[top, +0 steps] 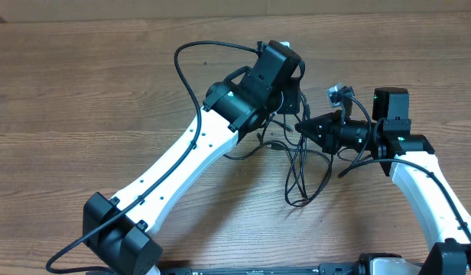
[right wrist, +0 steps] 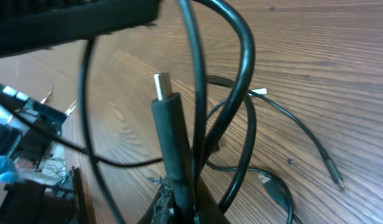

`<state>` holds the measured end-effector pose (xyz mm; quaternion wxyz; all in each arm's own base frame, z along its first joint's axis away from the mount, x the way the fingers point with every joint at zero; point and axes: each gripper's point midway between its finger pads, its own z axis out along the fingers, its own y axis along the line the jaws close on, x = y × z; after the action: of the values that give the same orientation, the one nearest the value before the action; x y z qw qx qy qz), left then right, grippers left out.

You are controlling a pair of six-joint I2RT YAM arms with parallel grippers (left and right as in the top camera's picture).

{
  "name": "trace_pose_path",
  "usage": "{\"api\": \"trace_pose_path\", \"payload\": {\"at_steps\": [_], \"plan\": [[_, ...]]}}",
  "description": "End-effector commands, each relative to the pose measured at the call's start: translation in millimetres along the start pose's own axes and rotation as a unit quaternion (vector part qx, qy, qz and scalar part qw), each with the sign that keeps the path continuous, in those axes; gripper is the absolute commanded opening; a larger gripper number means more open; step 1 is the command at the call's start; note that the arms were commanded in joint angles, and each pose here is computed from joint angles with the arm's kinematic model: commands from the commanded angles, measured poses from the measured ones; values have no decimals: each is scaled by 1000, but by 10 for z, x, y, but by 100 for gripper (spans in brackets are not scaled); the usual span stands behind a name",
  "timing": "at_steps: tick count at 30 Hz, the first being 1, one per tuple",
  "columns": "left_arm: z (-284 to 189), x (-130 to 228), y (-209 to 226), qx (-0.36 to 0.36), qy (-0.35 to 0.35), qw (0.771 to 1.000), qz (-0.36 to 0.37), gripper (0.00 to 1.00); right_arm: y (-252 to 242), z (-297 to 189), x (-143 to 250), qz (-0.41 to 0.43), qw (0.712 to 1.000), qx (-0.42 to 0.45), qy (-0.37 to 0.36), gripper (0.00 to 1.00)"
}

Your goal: Untangle cables

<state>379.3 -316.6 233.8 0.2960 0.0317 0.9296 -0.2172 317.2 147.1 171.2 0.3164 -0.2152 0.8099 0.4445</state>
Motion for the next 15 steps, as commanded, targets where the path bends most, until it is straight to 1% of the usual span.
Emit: {"api": "trace_pose_path", "payload": {"at_steps": [1, 3, 4, 5, 6, 8, 10, 12, 15], "plan": [[85, -146, 341, -83, -36, 996, -7, 4, 121, -9, -21, -31, 999, -33, -5, 4], [112, -37, 400, -94, -13, 995, -5, 4, 119, -9, -30, -32, 999, -33, -6, 4], [109, 0, 418, -97, -5, 995, -4, 4, 106, -12, -34, -31, 999, -29, -6, 7], [106, 35, 435, -100, 3, 995, -4, 4, 70, -11, -33, -25, 999, -19, -5, 21], [103, 91, 446, -101, 15, 995, -3, 4, -36, -10, -35, -3, 1000, 11, -3, 40], [99, 163, 445, -98, 32, 995, -3, 4, -218, -24, -30, 34, 997, 64, -2, 56], [97, 202, 436, -94, 42, 995, -2, 4, -373, -51, -18, 65, 992, 110, -3, 76], [89, 220, 399, -82, 49, 995, 7, 4, -427, -64, -11, 75, 989, 126, -3, 85], [46, 201, 354, -70, 49, 996, 30, 4, -438, -67, -10, 75, 989, 129, -3, 93]]}}
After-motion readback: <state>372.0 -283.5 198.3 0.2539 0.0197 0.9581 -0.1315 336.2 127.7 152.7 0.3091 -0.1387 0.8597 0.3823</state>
